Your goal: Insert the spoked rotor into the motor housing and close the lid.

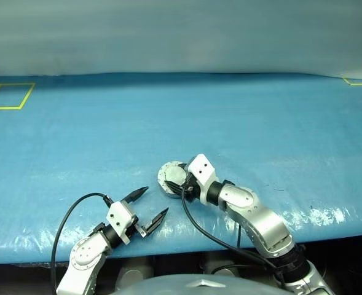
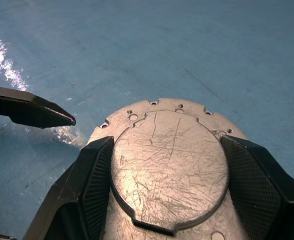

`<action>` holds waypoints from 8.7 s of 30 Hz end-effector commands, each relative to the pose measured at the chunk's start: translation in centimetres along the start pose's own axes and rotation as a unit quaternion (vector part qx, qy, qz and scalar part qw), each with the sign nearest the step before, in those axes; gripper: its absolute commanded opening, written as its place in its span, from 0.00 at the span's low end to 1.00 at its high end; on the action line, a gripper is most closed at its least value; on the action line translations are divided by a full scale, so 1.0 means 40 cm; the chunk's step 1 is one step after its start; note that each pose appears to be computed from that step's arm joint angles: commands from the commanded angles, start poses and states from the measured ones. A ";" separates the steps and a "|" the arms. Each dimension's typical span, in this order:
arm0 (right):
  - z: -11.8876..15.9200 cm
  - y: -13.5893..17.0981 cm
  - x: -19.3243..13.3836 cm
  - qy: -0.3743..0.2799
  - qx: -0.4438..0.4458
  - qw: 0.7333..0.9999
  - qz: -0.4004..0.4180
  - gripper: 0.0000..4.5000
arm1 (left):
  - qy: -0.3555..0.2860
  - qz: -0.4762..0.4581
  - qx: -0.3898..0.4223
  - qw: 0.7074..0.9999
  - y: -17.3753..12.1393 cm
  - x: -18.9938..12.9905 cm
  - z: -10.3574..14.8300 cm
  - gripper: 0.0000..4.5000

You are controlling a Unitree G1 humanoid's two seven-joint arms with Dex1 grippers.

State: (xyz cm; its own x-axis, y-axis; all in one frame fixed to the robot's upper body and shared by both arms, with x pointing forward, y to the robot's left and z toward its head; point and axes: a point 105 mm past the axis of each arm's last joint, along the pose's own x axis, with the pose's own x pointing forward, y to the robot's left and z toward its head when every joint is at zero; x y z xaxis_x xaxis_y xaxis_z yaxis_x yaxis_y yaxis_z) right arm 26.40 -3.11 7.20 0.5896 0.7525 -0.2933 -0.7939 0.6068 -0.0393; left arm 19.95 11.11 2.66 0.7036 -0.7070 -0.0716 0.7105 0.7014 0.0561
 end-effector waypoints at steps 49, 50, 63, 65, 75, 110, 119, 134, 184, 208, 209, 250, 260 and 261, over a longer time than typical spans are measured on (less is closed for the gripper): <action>-0.011 -0.016 0.020 0.015 -0.071 0.996 0.048 0.67 | -0.017 -0.004 0.006 1.000 -0.002 0.004 0.029 1.00; -0.015 -0.019 0.020 0.021 -0.071 0.996 0.046 0.67 | -0.017 -0.004 0.006 1.000 -0.002 0.004 0.030 1.00; -0.014 -0.034 0.013 0.050 -0.074 0.992 0.088 0.67 | -0.015 -0.005 0.002 1.000 -0.005 0.004 0.031 1.00; -0.006 -0.037 0.015 0.046 -0.080 0.991 0.096 0.67 | -0.015 -0.005 0.002 1.000 -0.005 0.004 0.030 1.00; -0.011 -0.032 0.030 0.031 -0.094 0.988 0.119 0.67 | -0.015 -0.003 0.002 1.000 -0.003 0.004 0.028 1.00; -0.023 -0.071 0.041 0.052 -0.090 0.991 0.081 0.67 | 0.030 0.024 -0.217 0.975 0.154 0.054 0.173 0.56; -0.022 -0.074 0.044 0.052 -0.092 0.992 0.075 0.67 | 0.079 -0.040 -0.236 0.968 0.154 0.112 0.153 0.00; -0.025 -0.075 0.043 0.054 -0.091 0.992 0.070 0.67 | 0.118 -0.039 -0.214 0.969 0.163 0.161 0.108 0.00; 0.030 0.053 -0.013 -0.054 0.619 0.780 0.079 0.99 | 0.098 -0.032 -0.189 0.977 0.176 0.139 0.116 0.00; 0.032 0.057 -0.023 -0.054 0.656 0.749 0.080 0.26 | 0.094 -0.034 -0.186 0.977 0.175 0.136 0.119 0.00; 0.030 0.058 -0.024 -0.053 0.657 0.748 0.079 0.26 | 0.088 -0.031 -0.186 0.978 0.177 0.136 0.125 0.00; 0.209 0.032 -0.031 -0.160 0.644 0.733 0.147 0.26 | -0.255 0.027 -0.716 0.650 0.100 0.058 0.147 1.00; 0.176 0.072 -0.027 -0.122 0.651 0.734 0.151 0.26 | -0.279 -0.040 -0.710 0.645 0.092 0.063 0.167 1.00; 0.175 0.071 -0.027 -0.122 0.652 0.733 0.149 0.26 | -0.277 -0.042 -0.710 0.646 0.089 0.063 0.167 1.00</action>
State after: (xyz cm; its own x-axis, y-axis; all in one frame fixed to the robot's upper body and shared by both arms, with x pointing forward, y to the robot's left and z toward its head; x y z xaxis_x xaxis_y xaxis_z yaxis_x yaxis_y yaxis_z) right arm 25.06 -0.63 11.18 0.5726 0.8192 -0.0333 -0.0796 0.0959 0.9922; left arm 24.64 11.48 8.52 0.8633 -0.3851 0.3262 0.2609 -0.2128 -0.9416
